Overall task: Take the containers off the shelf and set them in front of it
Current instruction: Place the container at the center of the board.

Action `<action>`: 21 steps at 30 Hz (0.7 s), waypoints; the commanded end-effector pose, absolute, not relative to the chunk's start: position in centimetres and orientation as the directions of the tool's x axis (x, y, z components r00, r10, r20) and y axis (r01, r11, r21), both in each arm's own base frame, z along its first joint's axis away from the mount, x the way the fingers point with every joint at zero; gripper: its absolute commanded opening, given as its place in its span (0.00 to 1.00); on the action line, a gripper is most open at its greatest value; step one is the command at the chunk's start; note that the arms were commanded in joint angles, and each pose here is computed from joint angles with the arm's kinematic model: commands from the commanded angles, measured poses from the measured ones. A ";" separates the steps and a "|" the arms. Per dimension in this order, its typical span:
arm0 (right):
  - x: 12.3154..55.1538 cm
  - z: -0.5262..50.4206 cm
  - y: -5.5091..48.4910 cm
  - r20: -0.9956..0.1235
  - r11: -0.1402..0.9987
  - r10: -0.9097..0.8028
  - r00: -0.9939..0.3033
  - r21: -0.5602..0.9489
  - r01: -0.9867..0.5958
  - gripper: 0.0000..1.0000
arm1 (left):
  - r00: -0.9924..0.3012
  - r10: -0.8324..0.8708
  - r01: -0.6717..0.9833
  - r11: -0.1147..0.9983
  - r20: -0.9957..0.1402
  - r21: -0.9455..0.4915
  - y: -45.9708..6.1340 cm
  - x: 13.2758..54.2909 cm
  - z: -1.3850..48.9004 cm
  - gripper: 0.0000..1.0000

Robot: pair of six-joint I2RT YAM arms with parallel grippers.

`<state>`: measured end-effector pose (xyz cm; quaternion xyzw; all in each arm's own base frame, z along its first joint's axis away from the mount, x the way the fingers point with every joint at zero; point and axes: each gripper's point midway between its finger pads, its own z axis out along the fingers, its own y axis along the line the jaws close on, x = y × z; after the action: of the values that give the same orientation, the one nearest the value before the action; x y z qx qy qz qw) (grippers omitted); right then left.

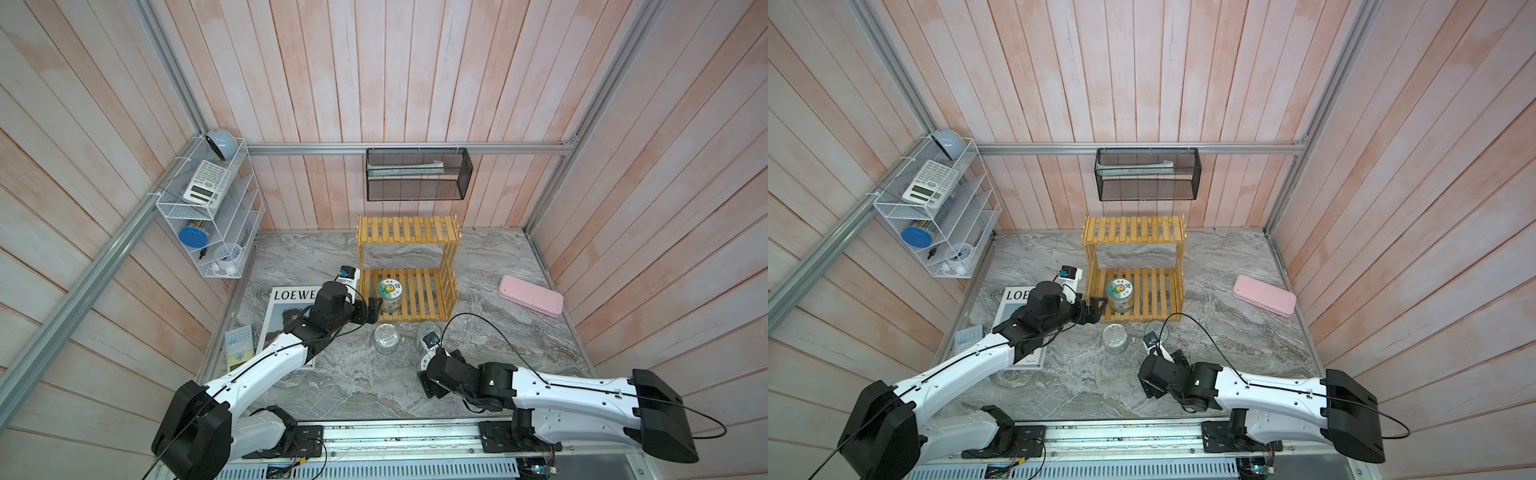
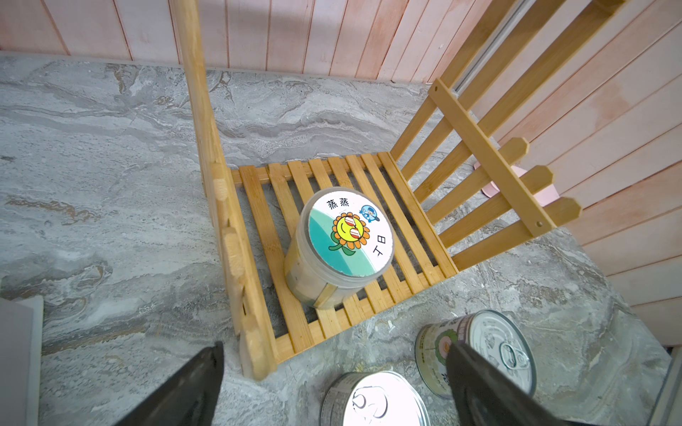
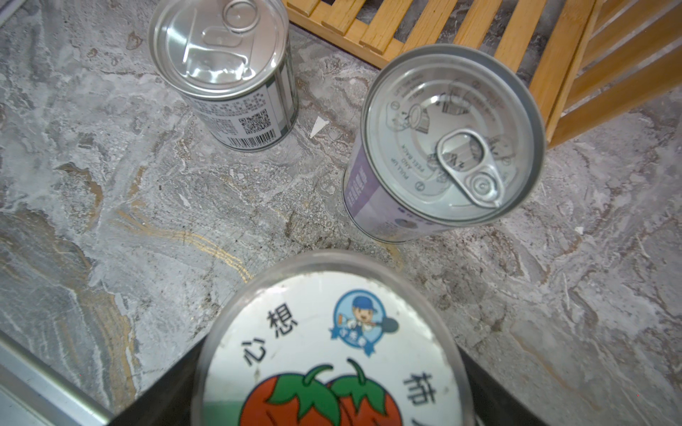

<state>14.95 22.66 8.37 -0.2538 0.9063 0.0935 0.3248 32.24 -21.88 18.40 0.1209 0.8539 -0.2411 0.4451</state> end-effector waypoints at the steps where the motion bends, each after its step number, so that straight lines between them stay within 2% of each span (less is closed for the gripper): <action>1: 15.4 9.5 22.5 -0.672 0.860 -0.377 -0.637 0.000 -0.510 0.92 | -0.539 0.035 0.434 0.868 -0.842 -0.242 -22.4 32.6 19.7 1.00; 6: 15.3 9.9 22.6 -0.682 0.853 -0.375 -0.628 0.011 -0.521 0.98 | -0.532 0.049 0.445 0.865 -0.846 -0.229 -23.1 32.5 20.2 1.00; 12: 15.4 10.8 21.8 -0.682 0.870 -0.360 -0.636 0.000 -0.493 0.98 | -0.529 0.066 0.456 0.863 -0.846 -0.218 -23.7 32.4 20.6 1.00; 21: 15.5 14.7 20.7 -0.734 0.872 -0.269 -0.624 0.089 -0.481 0.98 | -0.578 0.219 0.443 0.893 -0.786 -0.077 -26.1 32.5 20.3 1.00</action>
<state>15.31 21.41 13.37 -0.2236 0.8892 0.1383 0.3744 32.25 -25.93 19.86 0.1777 0.8718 -0.1694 0.4239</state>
